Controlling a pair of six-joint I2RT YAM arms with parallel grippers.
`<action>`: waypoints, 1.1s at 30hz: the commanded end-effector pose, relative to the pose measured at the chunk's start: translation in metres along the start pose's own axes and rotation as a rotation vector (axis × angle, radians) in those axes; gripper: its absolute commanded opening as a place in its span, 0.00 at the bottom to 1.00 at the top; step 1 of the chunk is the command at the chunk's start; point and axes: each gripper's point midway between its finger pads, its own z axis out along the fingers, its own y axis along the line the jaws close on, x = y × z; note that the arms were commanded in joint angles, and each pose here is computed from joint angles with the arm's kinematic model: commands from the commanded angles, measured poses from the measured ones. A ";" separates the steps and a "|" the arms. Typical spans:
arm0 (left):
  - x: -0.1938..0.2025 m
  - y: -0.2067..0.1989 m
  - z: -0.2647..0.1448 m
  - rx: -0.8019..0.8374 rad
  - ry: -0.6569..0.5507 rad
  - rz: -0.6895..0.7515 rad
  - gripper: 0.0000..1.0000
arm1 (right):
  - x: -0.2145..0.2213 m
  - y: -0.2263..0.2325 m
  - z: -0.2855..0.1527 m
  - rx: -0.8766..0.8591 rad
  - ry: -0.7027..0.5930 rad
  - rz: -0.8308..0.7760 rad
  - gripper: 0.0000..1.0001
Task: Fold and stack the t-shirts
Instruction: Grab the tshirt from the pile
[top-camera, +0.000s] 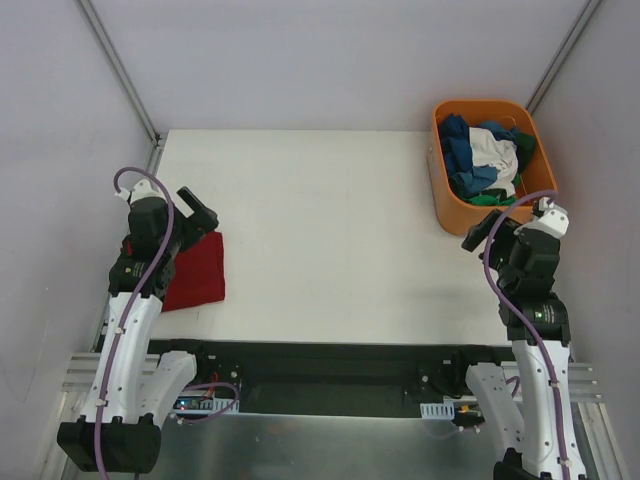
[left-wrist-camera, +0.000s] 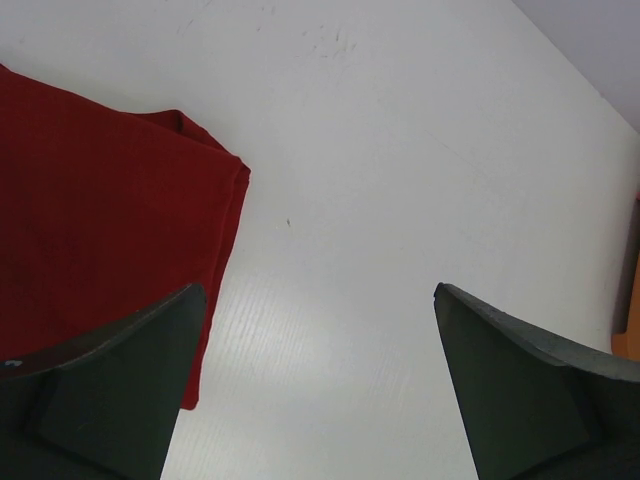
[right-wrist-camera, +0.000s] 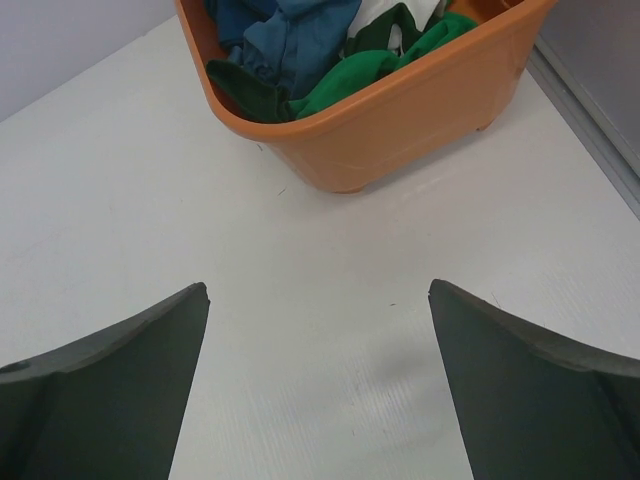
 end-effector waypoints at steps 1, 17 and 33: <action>-0.017 -0.012 -0.013 0.049 -0.049 0.010 0.99 | -0.035 0.005 -0.005 0.001 -0.100 0.002 0.97; -0.007 -0.026 0.002 0.095 0.043 0.001 0.99 | -0.110 0.017 0.102 0.224 0.119 -0.246 0.97; -0.010 -0.035 0.017 0.133 0.049 0.047 0.99 | -0.117 -0.024 0.242 0.344 0.241 -0.100 0.96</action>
